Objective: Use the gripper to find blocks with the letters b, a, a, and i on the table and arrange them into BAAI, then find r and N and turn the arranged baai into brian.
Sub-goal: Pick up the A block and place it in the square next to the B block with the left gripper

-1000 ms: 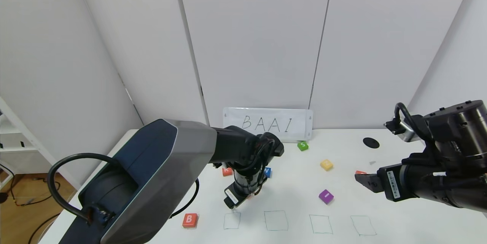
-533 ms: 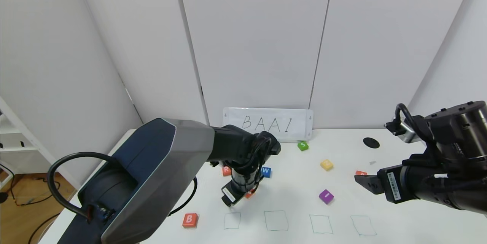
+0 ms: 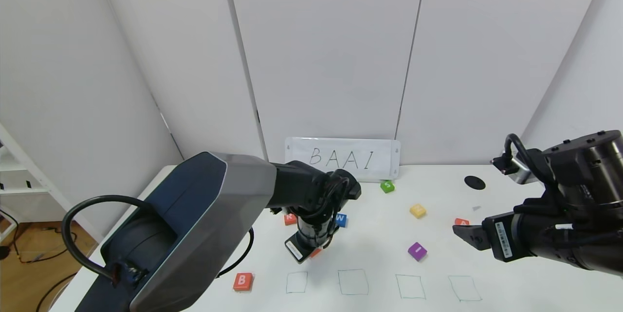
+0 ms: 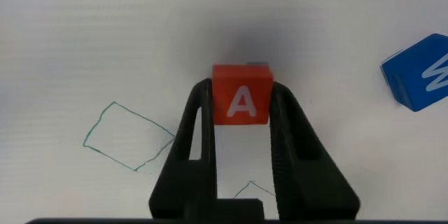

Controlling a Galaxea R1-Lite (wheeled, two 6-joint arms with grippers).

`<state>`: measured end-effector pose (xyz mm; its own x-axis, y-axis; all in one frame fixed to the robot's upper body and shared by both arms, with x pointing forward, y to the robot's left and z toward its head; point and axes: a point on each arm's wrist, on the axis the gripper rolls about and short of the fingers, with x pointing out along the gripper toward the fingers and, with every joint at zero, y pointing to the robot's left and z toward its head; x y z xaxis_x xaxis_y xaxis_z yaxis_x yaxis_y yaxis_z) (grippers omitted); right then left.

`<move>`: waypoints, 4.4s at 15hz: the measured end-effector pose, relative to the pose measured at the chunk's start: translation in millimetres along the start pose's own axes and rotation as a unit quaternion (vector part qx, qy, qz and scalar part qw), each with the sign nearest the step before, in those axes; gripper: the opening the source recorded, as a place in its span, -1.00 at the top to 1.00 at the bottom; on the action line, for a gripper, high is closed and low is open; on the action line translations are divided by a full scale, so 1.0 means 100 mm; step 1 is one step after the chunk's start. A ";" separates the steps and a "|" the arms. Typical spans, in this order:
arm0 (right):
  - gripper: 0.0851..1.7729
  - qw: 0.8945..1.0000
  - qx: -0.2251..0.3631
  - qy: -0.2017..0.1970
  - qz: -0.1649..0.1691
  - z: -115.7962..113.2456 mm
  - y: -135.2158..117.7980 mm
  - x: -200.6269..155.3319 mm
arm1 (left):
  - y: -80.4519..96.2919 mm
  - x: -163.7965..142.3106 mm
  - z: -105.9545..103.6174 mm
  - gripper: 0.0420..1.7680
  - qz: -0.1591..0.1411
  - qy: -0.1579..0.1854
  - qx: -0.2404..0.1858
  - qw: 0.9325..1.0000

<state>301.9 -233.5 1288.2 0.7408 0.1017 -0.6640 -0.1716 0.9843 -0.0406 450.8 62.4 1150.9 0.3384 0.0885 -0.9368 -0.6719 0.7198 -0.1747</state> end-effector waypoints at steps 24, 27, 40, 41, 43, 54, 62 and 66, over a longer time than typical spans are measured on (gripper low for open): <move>-0.93 1.000 -0.002 -0.018 0.007 0.01 -0.01 -0.13 | 0.54 -0.62 0.17 0.47 -0.034 0.058 0.315 0.947; -0.93 1.000 -0.002 -0.019 0.007 0.01 -0.01 -0.13 | 0.61 -0.59 0.14 0.47 -0.047 0.053 0.335 0.939; -0.93 1.000 -0.004 -0.014 0.007 0.00 0.00 -0.11 | 0.89 -0.22 -0.09 0.47 -0.063 0.044 0.372 0.925; -0.93 1.000 -0.004 -0.014 0.008 0.00 0.01 -0.11 | 0.89 -0.21 -0.09 0.47 -0.064 0.044 0.372 0.925; -0.93 1.000 -0.004 -0.014 0.008 0.00 0.01 -0.11 | 0.89 -0.20 -0.09 0.47 -0.062 0.045 0.373 0.925; -0.93 1.000 -0.005 -0.014 0.008 -0.01 0.01 -0.11 | 0.85 -0.19 -0.17 0.47 -0.066 0.041 0.376 0.923; -0.93 1.000 -0.006 -0.014 0.008 -0.01 0.01 -0.11 | 0.84 -0.13 -0.20 0.47 -0.072 0.031 0.372 0.925; -0.93 1.000 -0.006 -0.011 0.008 -0.01 0.01 -0.10 | 0.85 -0.13 -0.18 0.47 -0.071 0.030 0.370 0.926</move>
<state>293.8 -233.6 1293.5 0.7523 0.1207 -0.6476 -0.1911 0.9808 -0.0391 377.0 109.8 1143.0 0.3362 -0.0657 -0.9395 0.0199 0.9978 -0.0627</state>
